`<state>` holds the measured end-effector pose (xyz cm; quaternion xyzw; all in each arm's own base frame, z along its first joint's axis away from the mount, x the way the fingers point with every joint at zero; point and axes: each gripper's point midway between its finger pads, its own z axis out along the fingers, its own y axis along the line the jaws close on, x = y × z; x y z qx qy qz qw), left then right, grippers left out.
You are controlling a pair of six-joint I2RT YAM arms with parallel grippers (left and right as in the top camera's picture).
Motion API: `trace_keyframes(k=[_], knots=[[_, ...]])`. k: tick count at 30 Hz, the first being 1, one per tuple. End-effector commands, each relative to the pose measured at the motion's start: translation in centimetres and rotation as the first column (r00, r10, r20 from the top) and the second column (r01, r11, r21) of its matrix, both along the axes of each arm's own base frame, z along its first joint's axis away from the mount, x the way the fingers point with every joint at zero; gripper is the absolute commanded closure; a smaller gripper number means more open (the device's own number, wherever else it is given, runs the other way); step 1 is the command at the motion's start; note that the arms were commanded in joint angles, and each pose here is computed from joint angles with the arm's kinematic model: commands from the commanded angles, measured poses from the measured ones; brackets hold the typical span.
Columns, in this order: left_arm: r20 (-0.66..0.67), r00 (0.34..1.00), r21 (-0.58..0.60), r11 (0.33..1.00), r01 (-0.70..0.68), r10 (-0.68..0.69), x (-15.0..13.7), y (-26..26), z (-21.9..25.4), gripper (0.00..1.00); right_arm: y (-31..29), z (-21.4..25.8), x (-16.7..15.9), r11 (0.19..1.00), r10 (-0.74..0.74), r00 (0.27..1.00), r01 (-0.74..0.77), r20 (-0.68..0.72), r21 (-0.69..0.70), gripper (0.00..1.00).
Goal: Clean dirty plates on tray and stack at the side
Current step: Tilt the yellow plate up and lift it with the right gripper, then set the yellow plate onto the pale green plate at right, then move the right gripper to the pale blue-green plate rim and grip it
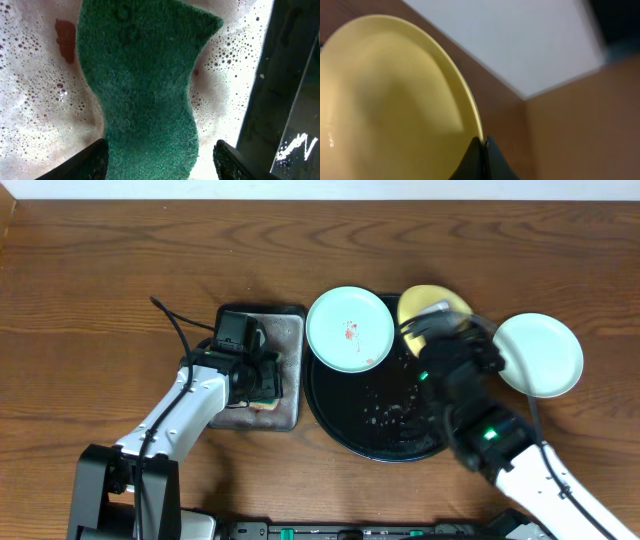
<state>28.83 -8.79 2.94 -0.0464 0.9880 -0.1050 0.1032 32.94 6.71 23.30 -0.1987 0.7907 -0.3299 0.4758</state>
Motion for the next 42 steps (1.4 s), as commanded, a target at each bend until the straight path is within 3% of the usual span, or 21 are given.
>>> trace_keyframes(k=[1, 5, 10, 16, 21, 27, 30, 33, 34, 37, 42], knots=[[0.019, 1.0, -0.006, 1.0, 0.008, -0.008, 0.4, -0.1, 0.6, 0.32, -2.6, -1.8, 1.1, 0.907, -0.124, 0.992, 0.119, -0.014, 0.404, 0.99], [0.019, 1.0, -0.006, 1.0, 0.008, -0.008, 0.4, -0.1, 0.6, 0.32, -7.3, -5.4, 1.5, 0.701, -0.269, 0.951, 0.3, -0.15, 0.646, 0.99], [0.019, 1.0, -0.006, 1.0, 0.008, -0.008, 0.3, -0.1, 0.5, 0.32, -12.1, -9.6, 1.6, 0.394, -0.347, 0.878, 0.454, -0.328, 0.799, 0.99], [0.019, 1.0, -0.006, 1.0, 0.008, -0.008, 0.3, -0.1, 0.5, 0.32, -17.4, -13.9, 0.4, 0.042, -0.442, 0.748, 0.569, -0.495, 0.821, 0.99], [0.019, 1.0, -0.006, 1.0, 0.008, -0.008, 0.4, -0.1, 0.6, 0.32, -21.0, -17.0, -1.1, -0.155, -0.508, 0.63, 0.603, -0.587, 0.782, 0.99], [0.019, 1.0, -0.006, 1.0, 0.008, -0.008, 0.4, -0.1, 0.6, 0.32, -22.9, -17.6, -0.8, -0.172, -0.54, 0.618, 0.584, -0.572, 0.793, 0.95], [0.019, 1.0, -0.006, 1.0, 0.008, -0.008, 0.4, -0.1, 0.6, 0.32, -22.5, -17.0, 0.2, -0.169, -0.515, 0.66, 0.547, -0.547, 0.82, 0.58], [0.019, 1.0, -0.006, 1.0, 0.008, -0.008, 0.4, -0.1, 0.6, 0.32, -20.8, -16.2, 1.5, -0.161, -0.414, 0.748, 0.501, -0.519, 0.85, 0.48], [0.019, 1.0, -0.006, 1.0, 0.008, -0.008, 0.4, -0.1, 0.6, 0.32, -19.2, -15.2, 2.6, -0.135, -0.319, 0.822, 0.454, -0.472, 0.881, 0.48], [0.019, 1.0, -0.006, 1.0, 0.008, -0.008, 0.4, -0.1, 0.6, 0.32, -15.8, -13.3, 4.3, -0.066, -0.136, 0.921, 0.359, -0.364, 0.931, 0.49], [0.019, 1.0, -0.006, 1.0, 0.008, -0.008, 0.4, -0.1, 0.6, 0.32, -10.3, -12.5, 5.3, 0.075, 0.071, 0.951, 0.295, -0.3, 0.953, 0.46]])
